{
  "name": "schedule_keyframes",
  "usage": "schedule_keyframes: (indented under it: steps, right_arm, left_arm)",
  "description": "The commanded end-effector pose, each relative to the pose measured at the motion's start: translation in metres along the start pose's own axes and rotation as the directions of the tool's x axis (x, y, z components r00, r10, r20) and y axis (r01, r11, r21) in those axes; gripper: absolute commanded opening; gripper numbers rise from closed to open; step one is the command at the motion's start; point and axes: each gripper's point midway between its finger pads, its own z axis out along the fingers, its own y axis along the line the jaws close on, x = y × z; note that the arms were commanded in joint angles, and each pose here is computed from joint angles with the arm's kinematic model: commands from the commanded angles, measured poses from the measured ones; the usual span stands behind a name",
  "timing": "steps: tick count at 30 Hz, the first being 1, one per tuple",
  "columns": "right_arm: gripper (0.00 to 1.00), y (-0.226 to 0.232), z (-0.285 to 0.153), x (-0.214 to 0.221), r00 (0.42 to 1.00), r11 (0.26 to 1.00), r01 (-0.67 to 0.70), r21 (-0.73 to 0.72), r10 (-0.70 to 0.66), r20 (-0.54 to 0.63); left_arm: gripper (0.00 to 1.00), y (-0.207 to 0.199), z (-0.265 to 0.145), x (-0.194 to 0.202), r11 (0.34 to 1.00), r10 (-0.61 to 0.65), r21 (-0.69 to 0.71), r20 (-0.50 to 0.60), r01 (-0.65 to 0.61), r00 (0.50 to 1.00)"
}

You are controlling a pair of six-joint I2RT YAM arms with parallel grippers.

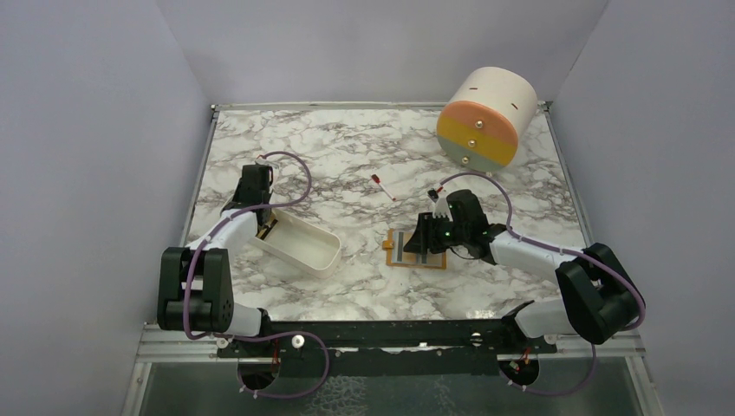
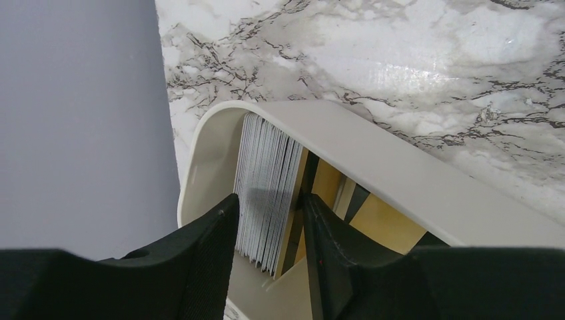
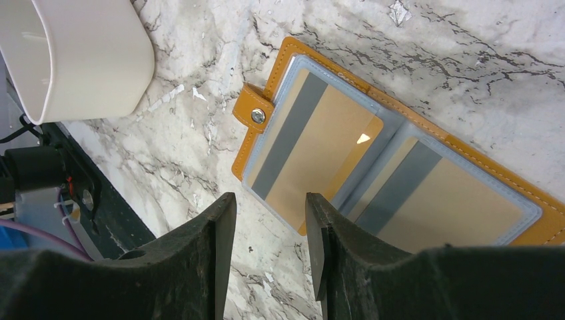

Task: Put the credit cards into the card holder
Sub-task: Pick up the credit card from the storage box.

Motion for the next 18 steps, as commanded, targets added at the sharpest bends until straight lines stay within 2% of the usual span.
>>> schedule_keyframes:
  steps: [1, 14, 18]
  right_arm:
    - [0.43, 0.0021, -0.0008, -0.0034, 1.000, 1.000, 0.019, -0.005, -0.019, 0.017]
    - [0.43, 0.0014, -0.0031, -0.0060, 0.999, 0.999, 0.032, 0.005, -0.032, 0.024]
    - [0.43, 0.0024, -0.0036, -0.0060, 0.999, 0.999, 0.032, 0.002, -0.032, 0.022]
  left_arm:
    - [0.41, 0.0199, -0.0019, -0.0115, 0.997, -0.006, -0.074, 0.019, 0.007, 1.000]
    - [0.29, 0.0155, -0.0011, -0.0144, 0.999, 0.005, -0.041, 0.007, -0.004, 1.000]
    - [0.23, 0.0149, -0.0019, -0.0141, 0.999, 0.005, -0.034, 0.002, -0.005, 1.000]
